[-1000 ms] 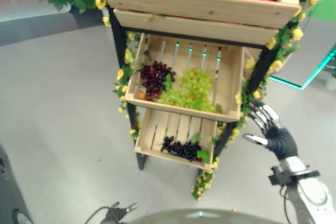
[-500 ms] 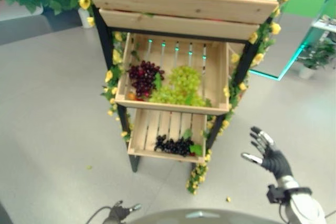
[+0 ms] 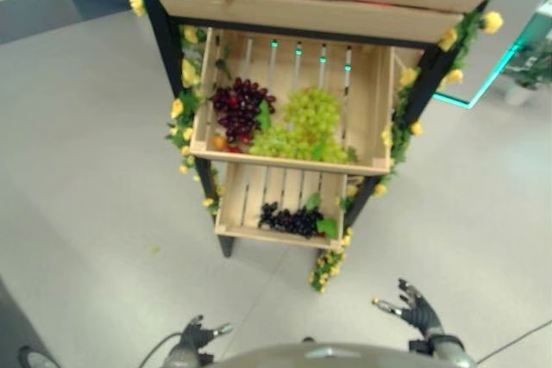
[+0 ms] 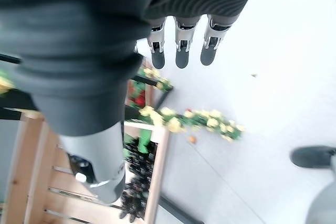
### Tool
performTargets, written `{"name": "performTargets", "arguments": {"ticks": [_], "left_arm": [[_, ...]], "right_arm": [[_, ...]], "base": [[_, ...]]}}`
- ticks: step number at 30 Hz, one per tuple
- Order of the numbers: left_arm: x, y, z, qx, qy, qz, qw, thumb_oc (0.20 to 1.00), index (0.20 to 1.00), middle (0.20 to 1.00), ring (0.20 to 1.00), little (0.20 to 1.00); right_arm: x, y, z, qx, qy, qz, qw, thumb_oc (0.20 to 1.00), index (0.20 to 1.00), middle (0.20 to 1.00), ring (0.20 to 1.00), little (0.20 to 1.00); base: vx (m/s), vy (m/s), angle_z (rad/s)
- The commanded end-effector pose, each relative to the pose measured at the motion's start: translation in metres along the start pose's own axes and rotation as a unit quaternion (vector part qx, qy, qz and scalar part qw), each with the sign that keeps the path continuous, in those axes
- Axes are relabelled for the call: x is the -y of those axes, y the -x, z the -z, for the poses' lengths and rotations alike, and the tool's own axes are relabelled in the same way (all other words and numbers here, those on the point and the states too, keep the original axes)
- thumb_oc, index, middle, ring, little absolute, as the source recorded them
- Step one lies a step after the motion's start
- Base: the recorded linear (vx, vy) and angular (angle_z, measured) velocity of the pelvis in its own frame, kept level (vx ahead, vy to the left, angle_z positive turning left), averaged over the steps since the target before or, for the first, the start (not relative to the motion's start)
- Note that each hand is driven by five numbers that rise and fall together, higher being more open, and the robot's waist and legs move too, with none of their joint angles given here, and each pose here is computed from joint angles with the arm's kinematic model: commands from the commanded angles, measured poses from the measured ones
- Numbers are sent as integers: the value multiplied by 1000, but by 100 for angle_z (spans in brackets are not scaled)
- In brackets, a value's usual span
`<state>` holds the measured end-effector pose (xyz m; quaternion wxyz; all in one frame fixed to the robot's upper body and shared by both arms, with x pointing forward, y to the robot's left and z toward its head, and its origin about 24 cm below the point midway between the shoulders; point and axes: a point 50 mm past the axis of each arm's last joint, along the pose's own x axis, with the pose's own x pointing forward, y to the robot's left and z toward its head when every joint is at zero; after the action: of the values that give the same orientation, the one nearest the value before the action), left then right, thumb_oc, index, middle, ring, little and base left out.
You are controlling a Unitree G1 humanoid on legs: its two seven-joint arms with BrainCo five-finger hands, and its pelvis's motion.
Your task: Pick up the fruits from the basket on one side to the basket on the other side
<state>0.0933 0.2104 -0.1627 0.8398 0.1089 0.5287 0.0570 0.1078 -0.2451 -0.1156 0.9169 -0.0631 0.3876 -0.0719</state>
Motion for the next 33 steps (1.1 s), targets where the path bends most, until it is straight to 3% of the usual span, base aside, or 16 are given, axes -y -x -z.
{"name": "performTargets", "arguments": {"ticks": [1,8,13,25,33], "left_arm": [[-3,-3,-8,7,39,13,999,1000,1000,1000,1000,1000],[0,-2,-2,-9,43,29,999,1000,1000,1000,1000,1000],[2,-2,2,-23,33,37,998,1000,1000,1000,1000,1000],[20,-4,-15,0,29,50,998,1000,1000,1000,1000,1000],[23,-1,0,-29,52,53,997,1000,1000,1000,1000,1000]], "right_arm": [[-5,-10,-1,-14,-9,14,1000,1000,1000,1000,1000,1000],[-3,-9,48,-167,16,27,985,1000,1000,1000,1000,1000],[-2,-5,62,-222,23,35,974,1000,1000,1000,1000,1000],[10,-23,31,-174,149,31,973,1000,1000,1000,1000,1000],[24,-23,30,-185,156,54,969,1000,1000,1000,1000,1000]], "base": [[60,-58,4],[81,-119,17],[39,-154,17],[-112,-174,38],[-136,-96,98]]}}
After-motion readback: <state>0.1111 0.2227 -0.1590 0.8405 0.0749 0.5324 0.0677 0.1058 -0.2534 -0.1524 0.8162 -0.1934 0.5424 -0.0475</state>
